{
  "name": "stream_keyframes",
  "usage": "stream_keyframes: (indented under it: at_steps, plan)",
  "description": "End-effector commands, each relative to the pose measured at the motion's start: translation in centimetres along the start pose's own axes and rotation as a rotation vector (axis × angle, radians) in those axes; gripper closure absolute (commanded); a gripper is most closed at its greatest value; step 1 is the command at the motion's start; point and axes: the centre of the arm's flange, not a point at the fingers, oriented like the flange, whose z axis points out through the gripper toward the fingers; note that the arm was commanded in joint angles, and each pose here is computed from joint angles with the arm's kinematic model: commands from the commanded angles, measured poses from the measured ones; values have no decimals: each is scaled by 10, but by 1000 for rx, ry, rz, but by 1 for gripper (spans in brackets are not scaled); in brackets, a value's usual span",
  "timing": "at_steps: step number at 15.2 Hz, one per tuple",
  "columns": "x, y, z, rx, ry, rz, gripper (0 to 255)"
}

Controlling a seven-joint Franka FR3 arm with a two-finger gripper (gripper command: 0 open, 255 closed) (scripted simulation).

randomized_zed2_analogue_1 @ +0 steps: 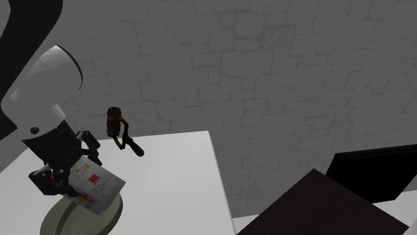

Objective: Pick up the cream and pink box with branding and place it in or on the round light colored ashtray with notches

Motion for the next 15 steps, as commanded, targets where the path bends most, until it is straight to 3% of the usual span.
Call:
stream_keyframes:
  at_steps: [1,4,8,15]
  plan:
    - [0,-1,2,2,-4,-1,0]
    - [-2,0,2,2,-3,-2,0]
    - [-2,0,-48,2,-3,-2,0]
    - [-2,0,-48,2,-3,-2,0]
